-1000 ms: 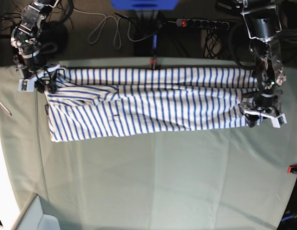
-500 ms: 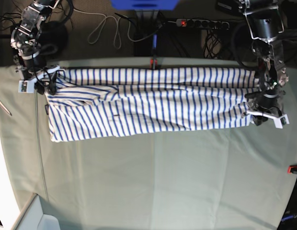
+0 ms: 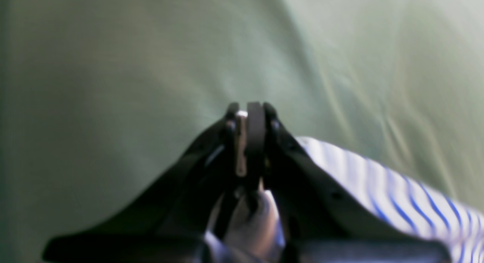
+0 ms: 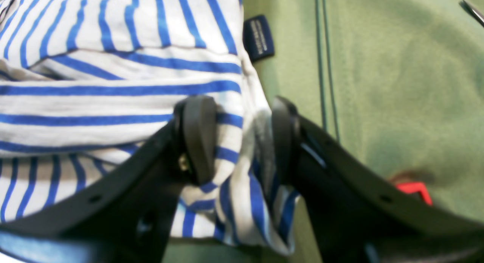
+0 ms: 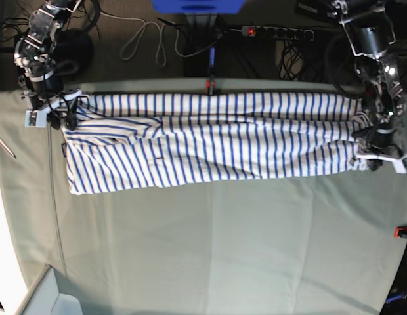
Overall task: Layout the t-shirt on the table in an organized manner, then fold the t-shirt properly
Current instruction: 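Regrasp the shirt end with the left gripper, tucking it inward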
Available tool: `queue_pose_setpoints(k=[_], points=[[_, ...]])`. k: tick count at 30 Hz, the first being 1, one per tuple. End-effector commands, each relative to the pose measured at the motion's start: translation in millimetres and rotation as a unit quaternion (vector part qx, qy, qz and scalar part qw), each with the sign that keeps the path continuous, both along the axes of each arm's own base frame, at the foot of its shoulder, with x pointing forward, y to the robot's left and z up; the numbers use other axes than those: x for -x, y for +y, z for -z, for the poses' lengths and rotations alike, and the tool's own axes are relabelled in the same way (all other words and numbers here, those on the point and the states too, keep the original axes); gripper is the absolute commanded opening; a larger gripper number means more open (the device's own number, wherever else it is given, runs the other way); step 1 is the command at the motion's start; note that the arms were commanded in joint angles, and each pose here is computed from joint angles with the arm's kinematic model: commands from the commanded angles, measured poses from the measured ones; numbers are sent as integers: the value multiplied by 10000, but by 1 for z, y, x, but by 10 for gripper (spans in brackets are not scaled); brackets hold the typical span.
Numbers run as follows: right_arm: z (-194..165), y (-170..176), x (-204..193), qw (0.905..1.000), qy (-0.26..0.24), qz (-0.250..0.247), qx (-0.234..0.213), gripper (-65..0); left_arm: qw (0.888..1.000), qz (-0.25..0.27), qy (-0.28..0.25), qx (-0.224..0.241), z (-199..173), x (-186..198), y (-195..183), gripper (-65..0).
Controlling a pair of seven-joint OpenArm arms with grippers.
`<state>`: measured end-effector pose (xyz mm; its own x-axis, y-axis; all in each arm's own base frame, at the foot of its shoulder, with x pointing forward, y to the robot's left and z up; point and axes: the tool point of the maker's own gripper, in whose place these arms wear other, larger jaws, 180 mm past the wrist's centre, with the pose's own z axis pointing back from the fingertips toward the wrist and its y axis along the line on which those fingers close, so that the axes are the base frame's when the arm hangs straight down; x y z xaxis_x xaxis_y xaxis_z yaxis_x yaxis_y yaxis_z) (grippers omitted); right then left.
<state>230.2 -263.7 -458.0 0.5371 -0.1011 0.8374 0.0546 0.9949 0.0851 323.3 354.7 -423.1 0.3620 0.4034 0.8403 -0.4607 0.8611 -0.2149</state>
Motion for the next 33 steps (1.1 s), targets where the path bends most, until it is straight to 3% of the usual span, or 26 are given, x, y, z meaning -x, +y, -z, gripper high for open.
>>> queue_pose_setpoints(k=[1, 13, 16, 22, 24, 26, 28, 33], points=[[-12, -4, -8, 9997, -236, -44, 40, -394, 9992, -98, -360, -173, -25, -13, 15, -649], [-10, -3, -5, 9998, -205, -40, 25, -395, 9988, -203, -412, -195, -31, -16, 23, -644], [-10, -3, -4, 9998, -198, -40, 25, -395, 9987, -230, -407, -185, -31, -16, 24, -549], [-10, -3, -4, 9998, -196, -41, 30, -395, 9989, -223, -372, -164, -27, -8, 22, -171], [-9, -3, -3, 9998, -188, -40, 22, -395, 9984, -165, -463, -285, -36, -6, 22, -73], [-9, -3, -3, 9998, -188, -40, 22, -395, 9978, -94, -488, -428, -43, 3, 21, -33], [-9, -3, -3, 9998, -188, -40, 22, -395, 9978, -69, -459, -466, -43, 8, 20, -33], [-9, -2, -3, 9998, -188, -38, 15, -395, 9997, -142, -126, -163, -9, 23, 8, -33]])
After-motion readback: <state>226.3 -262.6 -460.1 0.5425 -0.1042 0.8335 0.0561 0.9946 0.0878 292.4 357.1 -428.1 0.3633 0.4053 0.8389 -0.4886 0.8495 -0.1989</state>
